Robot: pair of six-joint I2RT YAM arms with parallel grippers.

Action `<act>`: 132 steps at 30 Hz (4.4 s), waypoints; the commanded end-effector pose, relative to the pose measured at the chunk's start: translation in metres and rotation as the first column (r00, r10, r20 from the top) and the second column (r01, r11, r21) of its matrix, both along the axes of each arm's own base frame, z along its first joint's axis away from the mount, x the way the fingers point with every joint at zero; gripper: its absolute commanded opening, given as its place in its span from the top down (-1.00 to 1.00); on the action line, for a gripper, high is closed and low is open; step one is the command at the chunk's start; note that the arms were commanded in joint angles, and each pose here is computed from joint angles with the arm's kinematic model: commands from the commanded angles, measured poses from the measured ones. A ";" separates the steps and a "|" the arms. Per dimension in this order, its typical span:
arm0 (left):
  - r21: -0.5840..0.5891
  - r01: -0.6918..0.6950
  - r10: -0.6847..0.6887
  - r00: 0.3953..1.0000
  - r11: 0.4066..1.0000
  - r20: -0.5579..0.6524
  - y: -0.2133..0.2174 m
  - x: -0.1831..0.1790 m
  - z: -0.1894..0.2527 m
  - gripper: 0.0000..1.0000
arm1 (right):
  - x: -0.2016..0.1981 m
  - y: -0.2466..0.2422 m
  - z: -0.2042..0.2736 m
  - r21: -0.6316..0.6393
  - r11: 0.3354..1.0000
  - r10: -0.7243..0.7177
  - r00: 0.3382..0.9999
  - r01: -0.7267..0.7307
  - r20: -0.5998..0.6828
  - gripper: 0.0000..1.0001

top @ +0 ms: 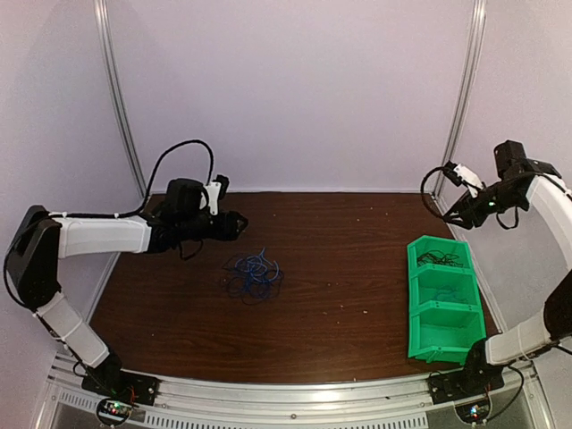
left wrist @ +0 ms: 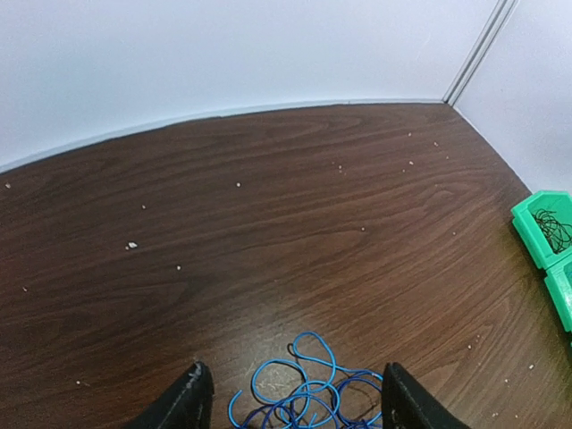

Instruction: Untangle the cables

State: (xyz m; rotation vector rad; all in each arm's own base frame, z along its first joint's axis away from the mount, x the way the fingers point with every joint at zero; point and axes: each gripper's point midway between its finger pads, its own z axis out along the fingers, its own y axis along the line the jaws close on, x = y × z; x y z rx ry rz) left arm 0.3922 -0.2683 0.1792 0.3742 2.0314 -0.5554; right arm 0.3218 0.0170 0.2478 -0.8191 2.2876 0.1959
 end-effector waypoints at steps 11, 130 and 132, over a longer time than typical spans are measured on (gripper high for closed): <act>-0.018 0.136 -0.137 0.964 0.990 -0.228 -0.033 0.021 -0.092 -0.35 | 0.051 0.182 -0.054 0.176 0.897 0.404 0.914 -0.406 0.047 0.21; -0.261 0.274 -0.217 0.949 0.925 0.229 -0.045 -0.139 -0.053 1.00 | 0.050 0.226 0.124 0.353 0.778 0.418 0.847 -0.520 0.328 1.00; -0.260 0.272 -0.215 0.950 0.927 0.226 -0.044 -0.139 -0.054 1.00 | 0.052 0.219 0.122 0.345 0.790 0.405 0.853 -0.507 0.328 1.00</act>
